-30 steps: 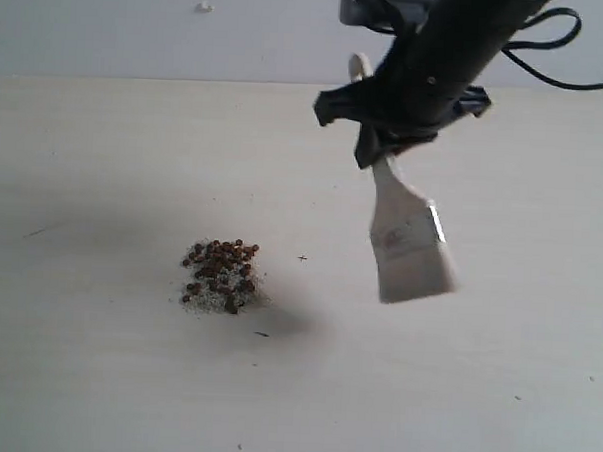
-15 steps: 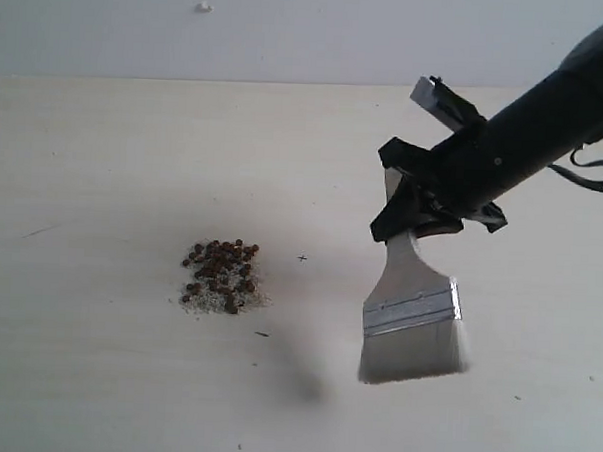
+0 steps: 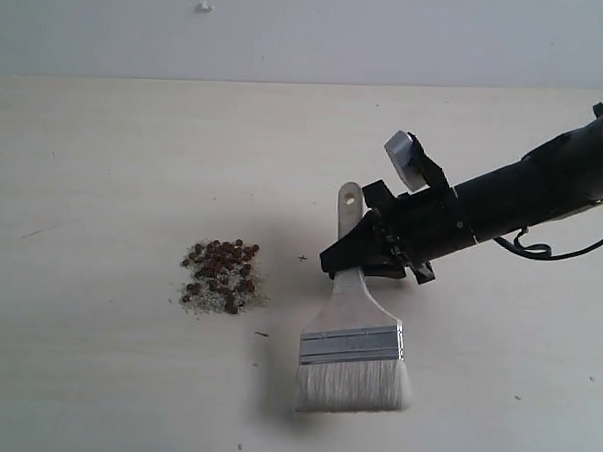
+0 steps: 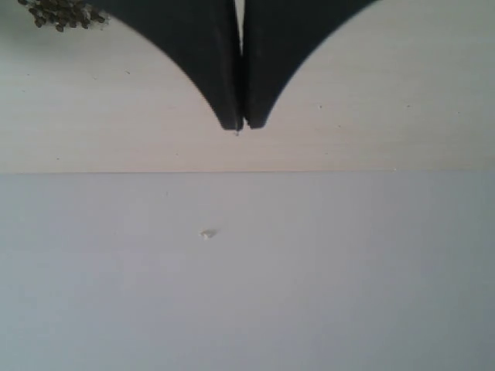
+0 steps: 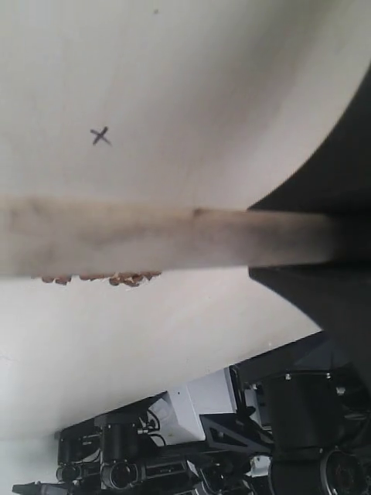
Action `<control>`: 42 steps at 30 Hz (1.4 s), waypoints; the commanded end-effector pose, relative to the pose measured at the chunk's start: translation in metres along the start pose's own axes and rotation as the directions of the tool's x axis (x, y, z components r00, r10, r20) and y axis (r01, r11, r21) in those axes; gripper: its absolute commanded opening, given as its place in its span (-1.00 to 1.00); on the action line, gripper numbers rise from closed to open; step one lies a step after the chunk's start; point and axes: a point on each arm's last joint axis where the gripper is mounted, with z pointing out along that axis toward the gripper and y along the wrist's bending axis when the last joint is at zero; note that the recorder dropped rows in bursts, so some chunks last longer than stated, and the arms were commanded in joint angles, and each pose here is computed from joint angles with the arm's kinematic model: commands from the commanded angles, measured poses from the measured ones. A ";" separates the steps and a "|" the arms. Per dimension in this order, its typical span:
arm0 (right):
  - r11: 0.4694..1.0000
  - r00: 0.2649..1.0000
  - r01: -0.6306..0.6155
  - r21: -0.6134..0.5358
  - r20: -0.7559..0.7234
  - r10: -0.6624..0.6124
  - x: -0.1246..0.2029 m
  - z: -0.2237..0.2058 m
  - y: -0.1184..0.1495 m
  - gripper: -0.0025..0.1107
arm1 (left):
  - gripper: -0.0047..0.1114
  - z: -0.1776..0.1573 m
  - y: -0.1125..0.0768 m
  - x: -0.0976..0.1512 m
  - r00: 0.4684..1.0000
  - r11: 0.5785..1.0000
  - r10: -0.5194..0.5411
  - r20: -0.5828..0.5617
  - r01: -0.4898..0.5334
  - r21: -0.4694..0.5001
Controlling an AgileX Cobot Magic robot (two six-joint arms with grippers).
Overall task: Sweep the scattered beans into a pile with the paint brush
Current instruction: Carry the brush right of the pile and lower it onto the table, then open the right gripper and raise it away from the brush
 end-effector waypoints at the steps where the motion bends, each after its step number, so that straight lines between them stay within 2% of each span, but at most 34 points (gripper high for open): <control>1: 1.000 1.000 0.000 -0.006 0.009 0.000 0.000 0.001 -0.005 -0.96 | -0.92 -0.001 0.000 -0.001 1.000 1.000 -0.011 0.015 0.011 -0.001; 9: 0.999 0.999 -0.013 0.035 0.030 0.012 -0.002 0.001 -0.009 -0.95 | -0.92 -0.001 0.000 -0.001 1.000 1.000 -0.011 0.015 0.011 -0.001; 14: 0.999 0.999 -0.023 0.032 0.036 0.022 -0.002 0.001 -0.008 -0.80 | -0.92 -0.001 0.000 -0.001 1.000 1.000 -0.011 0.015 0.011 -0.001; 18: 0.999 0.999 -0.018 0.042 0.050 0.016 -0.004 -0.004 0.001 -0.79 | -0.92 -0.001 0.000 -0.001 1.000 1.000 -0.011 0.015 0.011 -0.001; 28: 0.968 0.997 -0.019 0.249 0.076 0.000 -0.006 -0.022 0.011 -0.79 | -0.92 -0.001 0.000 -0.001 1.000 1.000 -0.011 0.015 0.011 -0.001; 32: 0.968 0.998 -0.015 0.249 0.065 -0.002 -0.005 -0.023 0.013 -0.78 | -0.92 -0.001 0.000 -0.001 1.000 1.000 -0.011 0.015 0.011 -0.001; 36: 0.968 0.998 -0.017 0.249 0.066 0.001 -0.005 -0.023 0.013 -0.63 | -0.92 -0.001 0.000 -0.001 1.000 1.000 -0.011 0.015 0.011 -0.001; 42: 0.968 0.998 -0.019 0.250 0.068 0.002 -0.006 -0.023 0.013 -0.20 | -0.92 -0.001 0.000 -0.001 1.000 1.000 -0.011 0.015 0.011 -0.001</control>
